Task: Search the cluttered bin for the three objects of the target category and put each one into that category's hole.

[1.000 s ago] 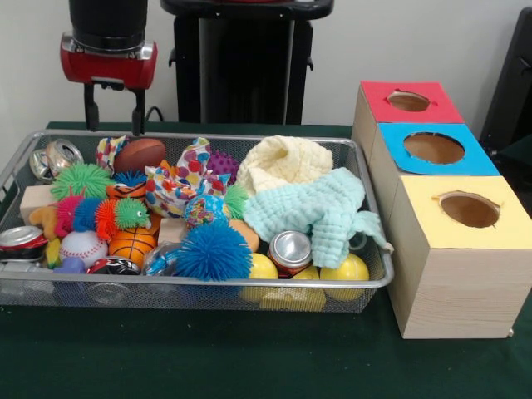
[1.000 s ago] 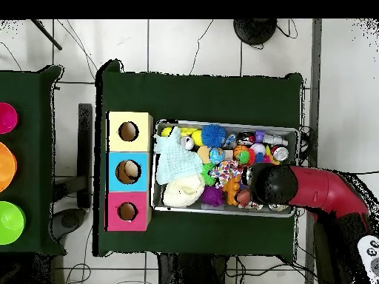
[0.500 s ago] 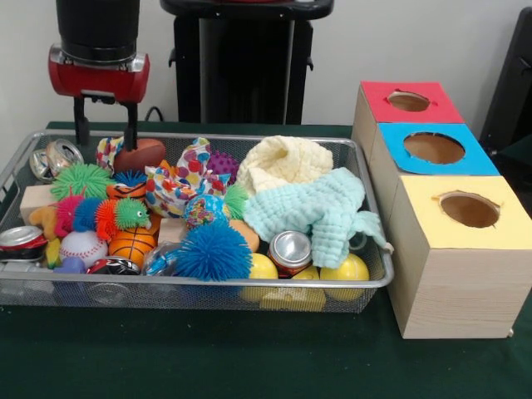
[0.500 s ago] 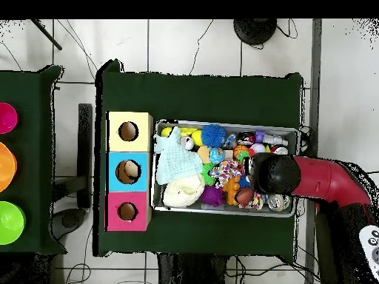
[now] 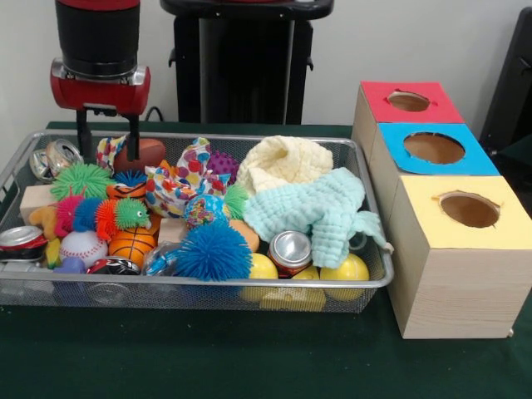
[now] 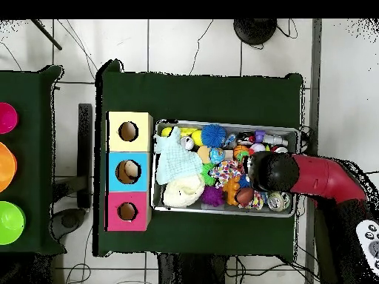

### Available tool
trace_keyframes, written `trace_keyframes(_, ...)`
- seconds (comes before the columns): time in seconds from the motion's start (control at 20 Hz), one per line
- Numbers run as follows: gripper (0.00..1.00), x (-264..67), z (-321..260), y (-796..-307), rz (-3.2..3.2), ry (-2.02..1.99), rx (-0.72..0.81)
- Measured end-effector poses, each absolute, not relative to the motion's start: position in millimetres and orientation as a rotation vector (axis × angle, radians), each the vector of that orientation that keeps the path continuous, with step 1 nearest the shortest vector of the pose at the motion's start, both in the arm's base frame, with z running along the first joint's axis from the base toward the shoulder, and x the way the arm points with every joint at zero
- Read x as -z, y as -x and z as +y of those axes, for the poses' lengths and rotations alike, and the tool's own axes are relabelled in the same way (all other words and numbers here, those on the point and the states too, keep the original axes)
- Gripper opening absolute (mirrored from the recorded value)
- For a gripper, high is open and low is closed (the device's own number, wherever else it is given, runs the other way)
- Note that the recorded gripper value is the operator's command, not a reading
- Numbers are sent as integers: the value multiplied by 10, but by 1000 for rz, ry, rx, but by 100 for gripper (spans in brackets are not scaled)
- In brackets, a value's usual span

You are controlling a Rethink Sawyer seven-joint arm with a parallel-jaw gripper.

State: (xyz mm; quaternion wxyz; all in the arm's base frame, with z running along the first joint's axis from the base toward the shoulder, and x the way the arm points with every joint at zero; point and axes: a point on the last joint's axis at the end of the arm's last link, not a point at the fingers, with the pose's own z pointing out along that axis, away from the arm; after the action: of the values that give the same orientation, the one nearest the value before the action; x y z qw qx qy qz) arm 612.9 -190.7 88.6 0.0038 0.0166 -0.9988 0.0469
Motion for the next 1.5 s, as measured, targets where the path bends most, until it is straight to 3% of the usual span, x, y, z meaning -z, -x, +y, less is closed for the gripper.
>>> trace_keyframes(0.95,100,-114,-1837,-5834,-3060,-13,2)
trace_keyframes(1.5,100,1,-1926,-5844,-3058,17,15)
